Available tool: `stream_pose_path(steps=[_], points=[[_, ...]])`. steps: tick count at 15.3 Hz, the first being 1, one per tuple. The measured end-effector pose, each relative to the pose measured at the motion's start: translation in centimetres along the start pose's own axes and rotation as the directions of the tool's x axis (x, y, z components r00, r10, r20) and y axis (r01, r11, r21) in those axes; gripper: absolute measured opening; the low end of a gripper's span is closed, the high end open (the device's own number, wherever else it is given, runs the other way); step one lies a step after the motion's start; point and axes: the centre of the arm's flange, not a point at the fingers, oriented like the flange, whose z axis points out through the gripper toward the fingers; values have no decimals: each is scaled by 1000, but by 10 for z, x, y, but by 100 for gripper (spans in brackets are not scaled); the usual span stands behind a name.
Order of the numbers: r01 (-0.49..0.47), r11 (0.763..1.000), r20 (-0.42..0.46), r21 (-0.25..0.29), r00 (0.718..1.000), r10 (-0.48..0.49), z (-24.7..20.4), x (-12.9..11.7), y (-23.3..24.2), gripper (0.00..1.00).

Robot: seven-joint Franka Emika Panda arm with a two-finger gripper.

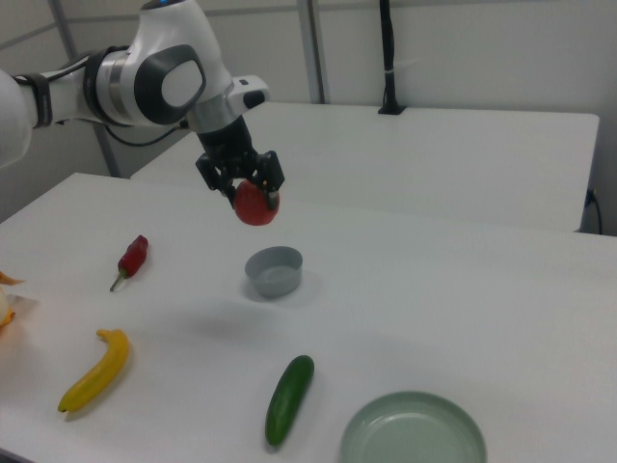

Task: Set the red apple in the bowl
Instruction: 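Lift the red apple and carry it over the grey bowl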

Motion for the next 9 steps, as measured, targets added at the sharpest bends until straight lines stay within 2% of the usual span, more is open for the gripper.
stream_pose_path(steps=[5,9], points=[[16,1000,48,18,999,-17,36,5,-35,76],[38,999,21,23,999,-38,75,10,-51,76]])
